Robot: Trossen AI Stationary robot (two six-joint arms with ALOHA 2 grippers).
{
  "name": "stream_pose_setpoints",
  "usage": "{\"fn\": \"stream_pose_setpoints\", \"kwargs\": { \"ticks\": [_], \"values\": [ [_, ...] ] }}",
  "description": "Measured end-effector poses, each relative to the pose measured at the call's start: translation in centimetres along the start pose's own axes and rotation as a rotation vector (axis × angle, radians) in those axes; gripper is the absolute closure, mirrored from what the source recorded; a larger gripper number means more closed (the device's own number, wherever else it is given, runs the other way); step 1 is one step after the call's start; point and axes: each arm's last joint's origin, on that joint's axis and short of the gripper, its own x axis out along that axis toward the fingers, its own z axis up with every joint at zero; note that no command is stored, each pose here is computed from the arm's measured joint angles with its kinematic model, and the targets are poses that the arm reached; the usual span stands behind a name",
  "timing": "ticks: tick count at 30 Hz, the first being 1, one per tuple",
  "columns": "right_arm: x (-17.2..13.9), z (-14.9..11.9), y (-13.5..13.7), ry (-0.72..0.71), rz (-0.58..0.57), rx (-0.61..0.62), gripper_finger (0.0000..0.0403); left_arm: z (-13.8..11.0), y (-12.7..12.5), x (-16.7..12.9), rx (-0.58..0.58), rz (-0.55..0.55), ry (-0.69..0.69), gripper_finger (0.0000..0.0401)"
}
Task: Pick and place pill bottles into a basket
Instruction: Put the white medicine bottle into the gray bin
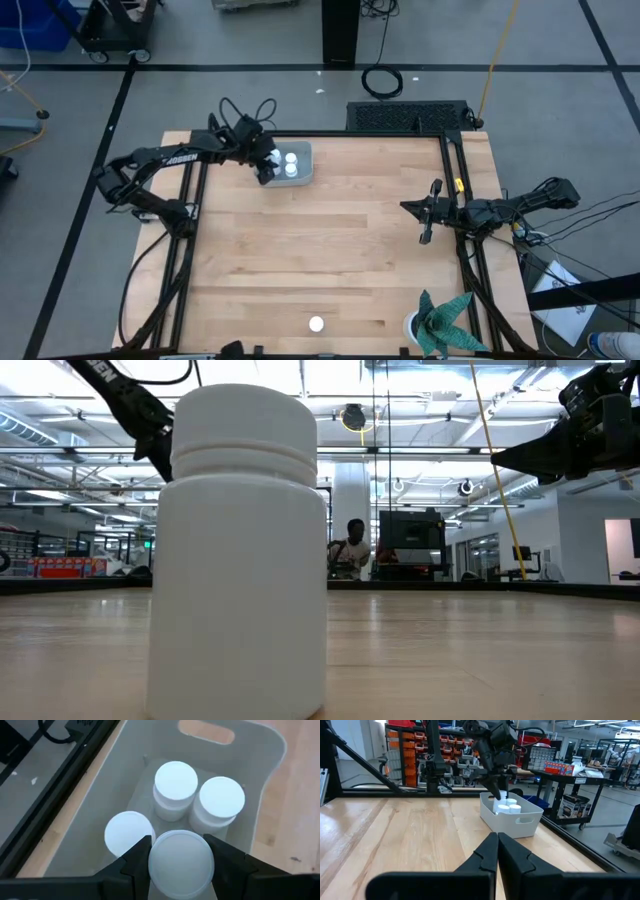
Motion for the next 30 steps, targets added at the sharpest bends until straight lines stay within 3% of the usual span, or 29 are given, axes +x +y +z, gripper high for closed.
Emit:
{"fn": "stream_pose_setpoints", "kwargs": {
  "ticks": [15,23,30],
  "values": [
    [0.0,0.0,0.0,0.0,-0.001,-0.001,0.0398,-0.4,-0.2,0.5,-0.01,0.003,0.025,0.0225],
    [0.0,0.0,0.0,0.0,-0.001,0.0,0.0399,-1.1,-0.3,0.9,-0.006,0.014,0.022,0.0238],
    [0.0,0.0,0.0,0.0,0.0,0.0,0.0399,-1.7,-0.4,1.2,-0.012,0.025,0.017,0.0214]
  ]
}}
